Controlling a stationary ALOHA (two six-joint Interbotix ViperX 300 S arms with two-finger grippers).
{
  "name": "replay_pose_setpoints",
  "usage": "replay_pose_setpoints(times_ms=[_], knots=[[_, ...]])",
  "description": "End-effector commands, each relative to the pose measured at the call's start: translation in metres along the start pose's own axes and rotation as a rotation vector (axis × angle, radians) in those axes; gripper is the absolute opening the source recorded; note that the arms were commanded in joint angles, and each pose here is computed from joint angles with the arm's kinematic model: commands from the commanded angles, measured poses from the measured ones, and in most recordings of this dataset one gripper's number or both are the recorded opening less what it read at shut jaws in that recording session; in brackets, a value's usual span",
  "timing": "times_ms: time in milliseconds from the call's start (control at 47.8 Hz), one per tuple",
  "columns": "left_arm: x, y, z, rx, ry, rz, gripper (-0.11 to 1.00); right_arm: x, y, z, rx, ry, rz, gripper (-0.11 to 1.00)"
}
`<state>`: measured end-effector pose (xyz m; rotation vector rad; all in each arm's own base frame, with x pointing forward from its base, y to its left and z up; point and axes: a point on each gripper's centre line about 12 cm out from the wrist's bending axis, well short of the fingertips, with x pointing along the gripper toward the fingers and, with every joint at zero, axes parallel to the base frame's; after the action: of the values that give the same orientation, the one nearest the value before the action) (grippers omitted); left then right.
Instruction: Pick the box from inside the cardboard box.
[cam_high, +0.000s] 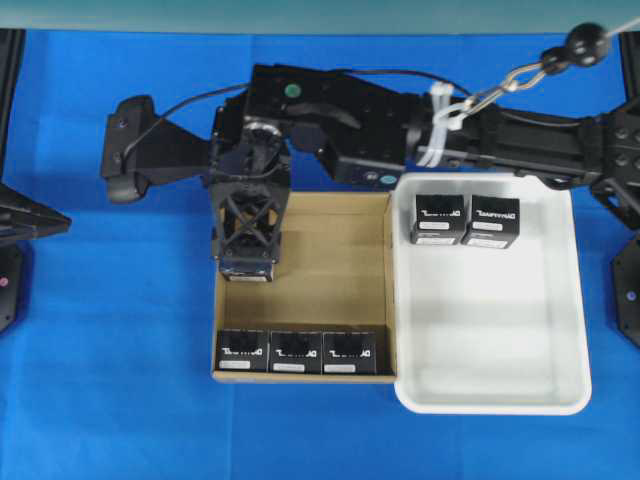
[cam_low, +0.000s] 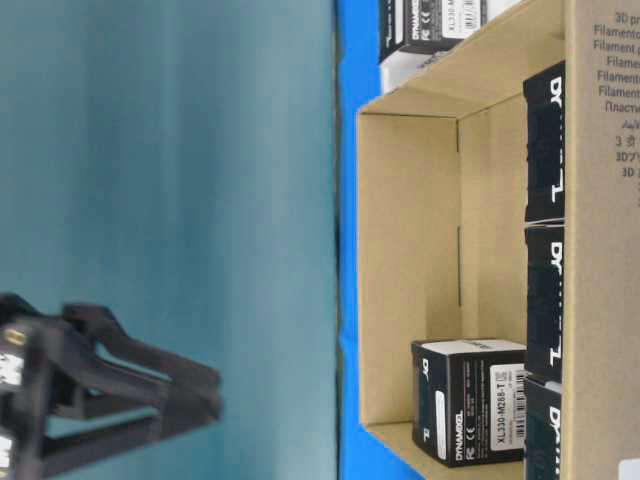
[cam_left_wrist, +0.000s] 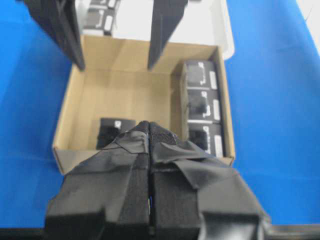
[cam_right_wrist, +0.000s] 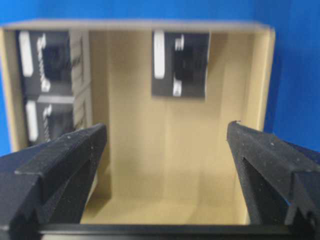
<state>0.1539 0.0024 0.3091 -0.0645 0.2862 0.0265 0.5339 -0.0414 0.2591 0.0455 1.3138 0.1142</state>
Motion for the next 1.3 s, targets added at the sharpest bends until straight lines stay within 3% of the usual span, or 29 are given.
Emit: replay_pose_setpoints(times_ms=[0,439,983,1276], knots=[[-0.002,-0.001,0.011,0.002,-0.029,-0.004,-0.07,0.014,0.000,0.001,-0.015,0.005,0.003,0.99],[-0.002,-0.001,0.013,0.010,-0.031,-0.004,-0.07,0.082,-0.002,-0.017,-0.033,0.030,0.012,0.99],[-0.001,-0.001,0.011,0.008,-0.023,-0.002,-0.07,0.110,-0.017,-0.022,0.000,-0.021,-0.013,0.99],[-0.001,-0.001,0.010,0.008,-0.017,-0.003,-0.07,0.138,-0.015,-0.029,0.003,0.008,-0.007,0.99]])
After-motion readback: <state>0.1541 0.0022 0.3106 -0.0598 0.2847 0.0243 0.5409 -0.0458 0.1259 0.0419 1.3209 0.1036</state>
